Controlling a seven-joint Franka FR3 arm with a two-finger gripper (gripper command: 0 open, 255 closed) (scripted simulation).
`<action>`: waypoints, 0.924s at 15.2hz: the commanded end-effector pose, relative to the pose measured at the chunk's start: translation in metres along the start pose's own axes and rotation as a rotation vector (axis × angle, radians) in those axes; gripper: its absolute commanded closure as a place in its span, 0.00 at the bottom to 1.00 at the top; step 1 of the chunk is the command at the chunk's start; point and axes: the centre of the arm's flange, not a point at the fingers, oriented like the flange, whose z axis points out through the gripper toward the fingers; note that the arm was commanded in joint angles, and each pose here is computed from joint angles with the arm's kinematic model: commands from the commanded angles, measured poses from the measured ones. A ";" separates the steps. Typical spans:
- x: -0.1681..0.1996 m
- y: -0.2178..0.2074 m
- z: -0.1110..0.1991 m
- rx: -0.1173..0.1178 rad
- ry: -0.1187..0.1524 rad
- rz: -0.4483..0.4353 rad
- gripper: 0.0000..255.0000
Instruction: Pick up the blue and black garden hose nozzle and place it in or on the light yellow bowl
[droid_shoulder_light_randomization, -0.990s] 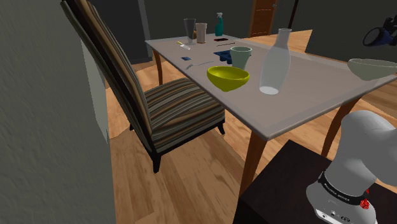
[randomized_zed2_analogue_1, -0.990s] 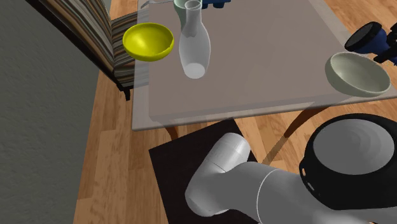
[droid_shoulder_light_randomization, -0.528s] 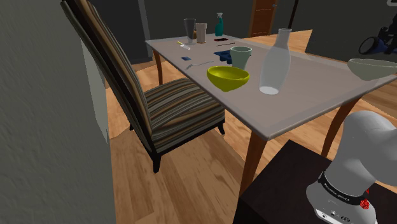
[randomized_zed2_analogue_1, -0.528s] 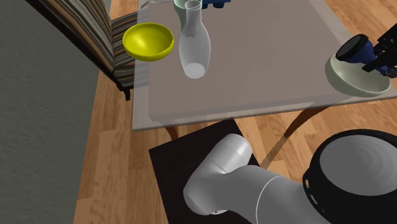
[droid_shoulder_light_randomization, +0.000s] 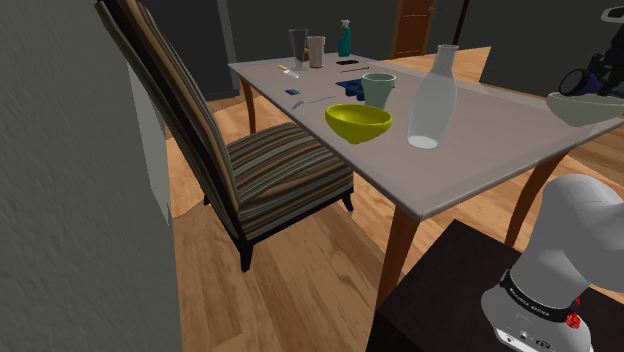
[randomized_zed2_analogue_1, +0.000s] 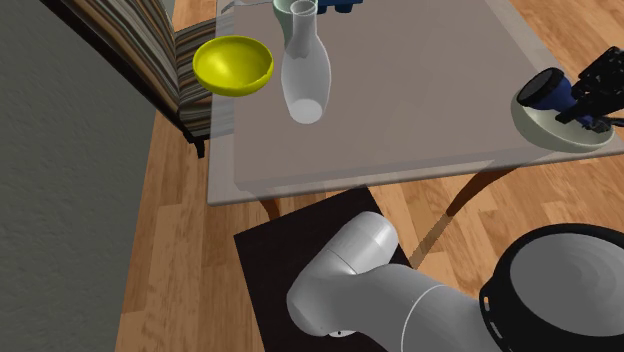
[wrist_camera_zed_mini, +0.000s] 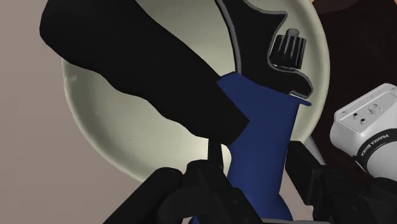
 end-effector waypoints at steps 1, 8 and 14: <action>0.000 0.000 0.000 0.000 0.000 0.000 1.00; 0.000 0.000 0.000 0.000 0.000 0.000 0.00; 0.000 0.000 -0.050 0.000 0.000 0.000 0.00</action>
